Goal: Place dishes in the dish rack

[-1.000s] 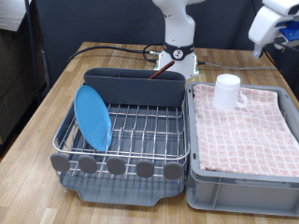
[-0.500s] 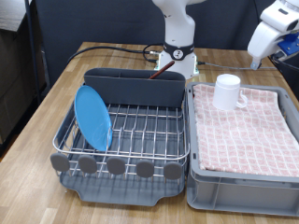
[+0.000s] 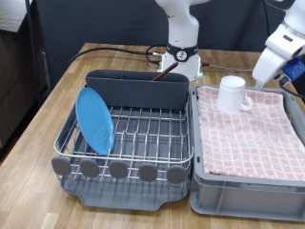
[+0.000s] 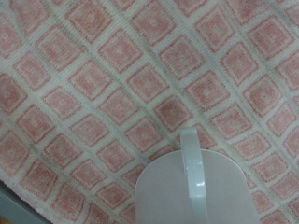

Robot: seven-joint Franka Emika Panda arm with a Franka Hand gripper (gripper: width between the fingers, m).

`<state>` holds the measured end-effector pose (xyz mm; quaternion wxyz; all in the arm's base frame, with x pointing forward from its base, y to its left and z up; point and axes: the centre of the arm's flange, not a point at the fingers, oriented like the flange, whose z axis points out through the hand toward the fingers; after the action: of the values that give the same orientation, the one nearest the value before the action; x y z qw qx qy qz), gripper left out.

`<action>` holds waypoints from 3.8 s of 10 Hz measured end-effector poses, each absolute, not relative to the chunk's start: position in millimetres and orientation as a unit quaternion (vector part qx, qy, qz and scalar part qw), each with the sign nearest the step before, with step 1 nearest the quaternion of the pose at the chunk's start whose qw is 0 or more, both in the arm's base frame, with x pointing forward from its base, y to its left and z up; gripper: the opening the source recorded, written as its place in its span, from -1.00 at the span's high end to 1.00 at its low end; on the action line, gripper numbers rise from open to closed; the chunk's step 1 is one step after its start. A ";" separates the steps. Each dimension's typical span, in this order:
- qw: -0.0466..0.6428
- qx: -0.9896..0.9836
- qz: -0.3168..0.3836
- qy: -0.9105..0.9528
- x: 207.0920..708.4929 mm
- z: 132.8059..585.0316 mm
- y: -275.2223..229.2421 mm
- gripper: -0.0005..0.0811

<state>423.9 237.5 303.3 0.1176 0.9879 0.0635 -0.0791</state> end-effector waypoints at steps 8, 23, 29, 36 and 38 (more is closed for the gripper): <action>0.130 0.983 -0.094 0.092 414.2 259.4 233.3 -0.98; 0.129 0.982 -0.096 0.095 409.2 236.0 212.5 0.66; 0.131 0.983 -0.095 0.082 421.2 270.2 214.8 0.81; 0.112 0.993 -0.005 0.024 451.8 371.7 208.8 0.81; 0.109 0.993 0.036 0.029 454.6 398.6 203.9 0.81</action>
<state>454.6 203.9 398.6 0.1094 0.9929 0.0294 0.0362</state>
